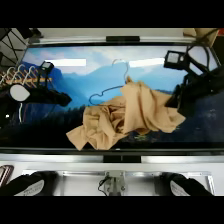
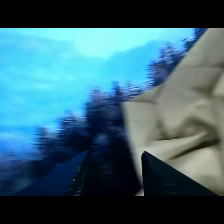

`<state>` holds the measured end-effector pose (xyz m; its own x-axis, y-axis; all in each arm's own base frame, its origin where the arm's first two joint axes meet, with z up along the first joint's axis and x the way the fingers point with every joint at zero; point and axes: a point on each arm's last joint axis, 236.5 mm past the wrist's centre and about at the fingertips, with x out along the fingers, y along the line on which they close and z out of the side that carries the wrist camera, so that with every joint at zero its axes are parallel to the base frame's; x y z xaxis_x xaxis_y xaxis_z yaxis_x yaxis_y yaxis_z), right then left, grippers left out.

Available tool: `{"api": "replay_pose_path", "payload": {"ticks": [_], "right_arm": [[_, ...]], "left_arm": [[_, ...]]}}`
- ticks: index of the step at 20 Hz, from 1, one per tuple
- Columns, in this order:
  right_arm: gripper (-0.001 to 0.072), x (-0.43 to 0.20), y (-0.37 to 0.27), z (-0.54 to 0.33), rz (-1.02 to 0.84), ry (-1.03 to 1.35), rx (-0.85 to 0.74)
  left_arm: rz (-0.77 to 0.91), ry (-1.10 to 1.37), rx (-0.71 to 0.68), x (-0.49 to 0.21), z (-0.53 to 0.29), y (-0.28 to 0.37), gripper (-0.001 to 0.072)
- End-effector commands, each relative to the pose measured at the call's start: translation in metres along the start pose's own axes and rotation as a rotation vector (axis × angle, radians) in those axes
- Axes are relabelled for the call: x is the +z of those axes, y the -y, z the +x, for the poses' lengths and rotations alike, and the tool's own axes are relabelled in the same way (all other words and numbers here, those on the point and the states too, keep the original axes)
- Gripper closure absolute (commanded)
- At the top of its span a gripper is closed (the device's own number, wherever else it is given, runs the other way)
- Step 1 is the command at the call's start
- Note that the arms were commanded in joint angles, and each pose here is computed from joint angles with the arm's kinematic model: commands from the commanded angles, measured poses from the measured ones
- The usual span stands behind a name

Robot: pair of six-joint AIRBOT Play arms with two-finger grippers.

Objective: Fold the shirts.

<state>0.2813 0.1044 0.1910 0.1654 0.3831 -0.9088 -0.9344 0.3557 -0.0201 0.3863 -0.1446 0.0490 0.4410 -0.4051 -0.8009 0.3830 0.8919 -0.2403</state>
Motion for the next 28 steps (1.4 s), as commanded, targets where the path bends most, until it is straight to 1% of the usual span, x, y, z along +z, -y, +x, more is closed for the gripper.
{"api": "replay_pose_path", "payload": {"ticks": [1,2,3,4,5,8,12,13,14,17,18,20,21,24,28], "right_arm": [[0.0651,0.0,-0.009,-0.014,0.043,0.011,-0.039],[0.065,-0.002,-0.009,-0.016,0.043,0.007,-0.05],[0.0651,-0.003,-0.009,-0.018,0.045,0.002,-0.059],[0.0651,-0.005,-0.008,-0.018,0.051,-0.004,-0.063],[0.0651,-0.005,-0.007,-0.018,0.055,-0.006,-0.066],[0.065,-0.005,-0.007,-0.018,0.059,-0.004,-0.068],[0.065,-0.005,-0.006,-0.018,0.059,-0.004,-0.069],[0.065,-0.005,-0.006,-0.018,0.059,-0.004,-0.069],[0.0651,-0.005,-0.006,-0.018,0.062,-0.004,-0.069],[0.065,-0.004,-0.007,-0.018,0.073,-0.002,-0.068],[0.065,-0.004,-0.007,-0.018,0.076,-0.001,-0.068],[0.065,-0.004,-0.007,-0.018,0.081,-0.002,-0.068],[0.065,-0.004,-0.006,-0.018,0.081,-0.002,-0.069],[0.0651,-0.005,-0.006,-0.018,0.104,-0.003,-0.07],[0.0651,-0.004,-0.006,-0.018,0.13,-0.001,-0.07]], "left_arm": [[-0.342,-0.055,-0.246,-0.008,0.048,0.057,0.0279],[-0.375,-0.085,-0.281,-0.013,0.067,0.07,0.0129],[-0.407,-0.122,-0.31,-0.021,0.082,0.081,0.0046],[-0.428,-0.16,-0.35,-0.029,0.096,0.093,0.0032],[-0.447,-0.185,-0.396,-0.034,0.106,0.105,0.0034],[-0.474,-0.148,-0.526,-0.025,0.121,0.13,0.0039],[-0.52,-0.137,-0.532,-0.025,0.142,0.129,0.0041],[-0.523,-0.144,-0.531,-0.027,0.146,0.13,0.0052],[-0.524,-0.15,-0.531,-0.027,0.15,0.13,0.012],[-0.543,-0.126,-0.483,-0.025,0.167,0.123,0.0236],[-0.554,-0.119,-0.474,-0.025,0.171,0.121,0.0347],[-0.552,-0.121,-0.478,-0.025,0.171,0.123,0.0612],[-0.537,-0.119,-0.486,-0.024,0.168,0.123,0.0658],[-0.487,-0.042,-0.496,0.0,0.144,0.105,0.066],[-0.5,0.155,-0.483,0.057,0.069,0.047,0.066]]}}
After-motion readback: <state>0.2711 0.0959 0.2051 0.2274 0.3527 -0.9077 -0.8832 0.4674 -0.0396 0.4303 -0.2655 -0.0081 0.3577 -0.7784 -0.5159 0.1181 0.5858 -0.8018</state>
